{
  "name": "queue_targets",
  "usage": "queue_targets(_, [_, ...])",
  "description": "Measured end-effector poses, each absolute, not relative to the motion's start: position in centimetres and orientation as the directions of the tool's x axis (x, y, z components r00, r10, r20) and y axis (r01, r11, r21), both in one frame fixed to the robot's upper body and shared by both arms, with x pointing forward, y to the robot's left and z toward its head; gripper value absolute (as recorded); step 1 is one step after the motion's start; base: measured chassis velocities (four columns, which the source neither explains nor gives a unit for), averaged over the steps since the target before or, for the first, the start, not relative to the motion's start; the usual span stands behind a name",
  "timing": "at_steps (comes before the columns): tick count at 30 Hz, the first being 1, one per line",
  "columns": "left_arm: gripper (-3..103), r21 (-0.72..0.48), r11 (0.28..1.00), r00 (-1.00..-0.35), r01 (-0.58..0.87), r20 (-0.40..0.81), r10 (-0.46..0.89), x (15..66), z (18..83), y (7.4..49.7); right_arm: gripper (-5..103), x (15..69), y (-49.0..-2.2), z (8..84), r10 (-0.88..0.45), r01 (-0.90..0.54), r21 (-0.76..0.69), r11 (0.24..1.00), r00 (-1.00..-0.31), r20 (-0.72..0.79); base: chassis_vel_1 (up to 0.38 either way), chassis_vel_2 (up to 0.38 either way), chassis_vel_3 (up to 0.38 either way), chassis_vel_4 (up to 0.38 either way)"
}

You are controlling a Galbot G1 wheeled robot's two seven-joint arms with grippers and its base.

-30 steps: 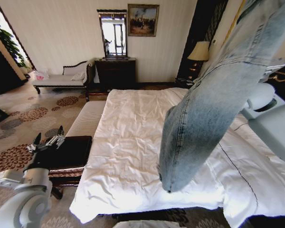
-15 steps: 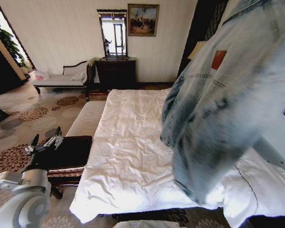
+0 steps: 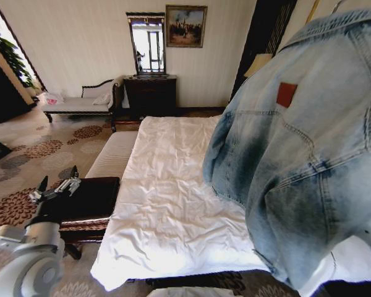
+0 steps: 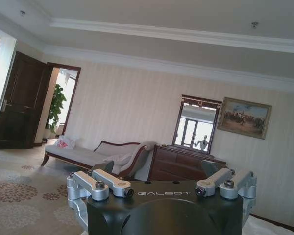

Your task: Pick up the clothes from the bed and hang them on the clothes hanger.

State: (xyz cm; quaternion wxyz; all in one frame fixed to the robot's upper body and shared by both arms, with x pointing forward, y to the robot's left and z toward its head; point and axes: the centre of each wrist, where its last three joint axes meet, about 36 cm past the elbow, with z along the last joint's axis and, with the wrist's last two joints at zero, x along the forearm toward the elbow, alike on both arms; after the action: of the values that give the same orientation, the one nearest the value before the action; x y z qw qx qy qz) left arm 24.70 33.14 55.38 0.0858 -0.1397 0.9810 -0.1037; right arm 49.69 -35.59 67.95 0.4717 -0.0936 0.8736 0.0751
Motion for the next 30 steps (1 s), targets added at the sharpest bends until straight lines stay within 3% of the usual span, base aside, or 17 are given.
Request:
queue_targets(5, [100, -0.223, 0.94, -0.947, -0.257, -0.136, -0.291, 24.4, 55.5, 33.0, 16, 48.3, -36.2, 67.6, -0.062, -0.26, 0.089, 0.962, -0.519, -0.853, 0.0, 0.0, 0.0, 0.0])
queue_targets(11, [100, -0.218, 0.942, -0.948, -0.256, -0.133, -0.289, 24.3, 55.5, 32.8, 16, 45.7, -37.3, 64.3, -0.039, -0.272, 0.132, 0.953, -0.544, -0.838, 0.0, 0.0, 0.0, 0.0])
queue_targets(20, [100, -0.219, 0.944, -0.949, -0.248, -0.139, -0.281, 24.0, 55.8, 32.5, 16, 42.4, -39.0, 64.7, -0.082, -0.285, 0.07, 0.956, -0.49, -0.868, 0.0, 0.0, 0.0, 0.0])
queue_targets(30, [100, -0.214, 0.947, -0.953, -0.241, -0.133, -0.273, 23.8, 55.9, 32.5, 16, 38.2, -40.0, 64.8, -0.058, -0.251, 0.075, 0.965, -0.483, -0.873, 0.0, 0.0, 0.0, 0.0])
